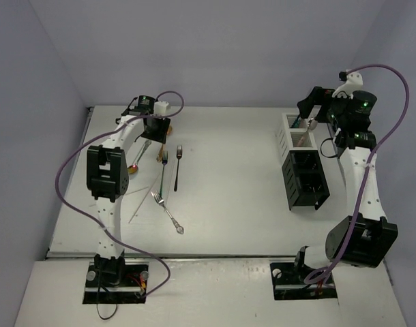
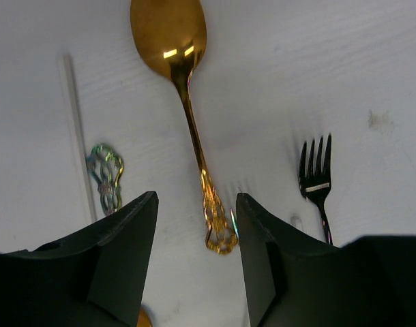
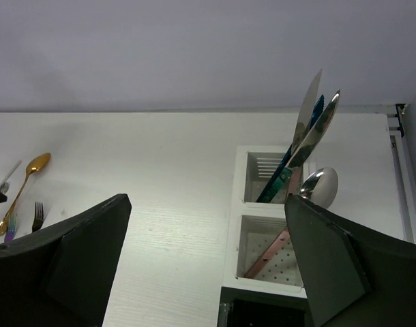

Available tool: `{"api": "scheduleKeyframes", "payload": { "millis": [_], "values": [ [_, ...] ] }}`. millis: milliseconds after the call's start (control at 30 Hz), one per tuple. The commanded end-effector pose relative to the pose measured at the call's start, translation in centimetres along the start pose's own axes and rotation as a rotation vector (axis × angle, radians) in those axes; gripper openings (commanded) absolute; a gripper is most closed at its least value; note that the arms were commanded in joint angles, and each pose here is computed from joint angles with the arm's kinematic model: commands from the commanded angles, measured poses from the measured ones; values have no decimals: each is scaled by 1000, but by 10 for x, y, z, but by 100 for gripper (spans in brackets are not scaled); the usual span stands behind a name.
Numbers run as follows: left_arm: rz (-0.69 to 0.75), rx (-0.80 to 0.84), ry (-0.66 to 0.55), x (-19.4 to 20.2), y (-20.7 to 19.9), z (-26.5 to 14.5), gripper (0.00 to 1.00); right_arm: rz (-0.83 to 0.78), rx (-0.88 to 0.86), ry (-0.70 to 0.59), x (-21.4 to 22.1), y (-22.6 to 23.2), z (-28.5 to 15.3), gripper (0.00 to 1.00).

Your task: Sort the eating utensils into containers

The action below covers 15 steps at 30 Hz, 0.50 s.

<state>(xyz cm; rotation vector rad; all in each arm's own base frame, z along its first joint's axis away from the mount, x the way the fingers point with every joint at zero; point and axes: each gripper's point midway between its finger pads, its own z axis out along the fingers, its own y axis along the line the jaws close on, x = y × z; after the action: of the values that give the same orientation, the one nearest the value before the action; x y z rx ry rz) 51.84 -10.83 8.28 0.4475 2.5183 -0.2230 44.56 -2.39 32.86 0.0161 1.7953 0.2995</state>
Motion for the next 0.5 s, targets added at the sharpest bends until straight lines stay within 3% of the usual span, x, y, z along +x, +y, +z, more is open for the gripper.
{"api": "scheduleKeyframes", "payload": {
  "millis": [0,267,467],
  "values": [
    [-32,35,-117,-49,-3,-3,45,-50,3,-67,-21,6,-12,94],
    [-48,7,-73,-39,8,39,41,-53,-11,-63,-23,12,-15,92],
    [-53,-45,-55,-34,19,49,15,-38,-53,-61,-23,28,-17,87]
  ]
}}
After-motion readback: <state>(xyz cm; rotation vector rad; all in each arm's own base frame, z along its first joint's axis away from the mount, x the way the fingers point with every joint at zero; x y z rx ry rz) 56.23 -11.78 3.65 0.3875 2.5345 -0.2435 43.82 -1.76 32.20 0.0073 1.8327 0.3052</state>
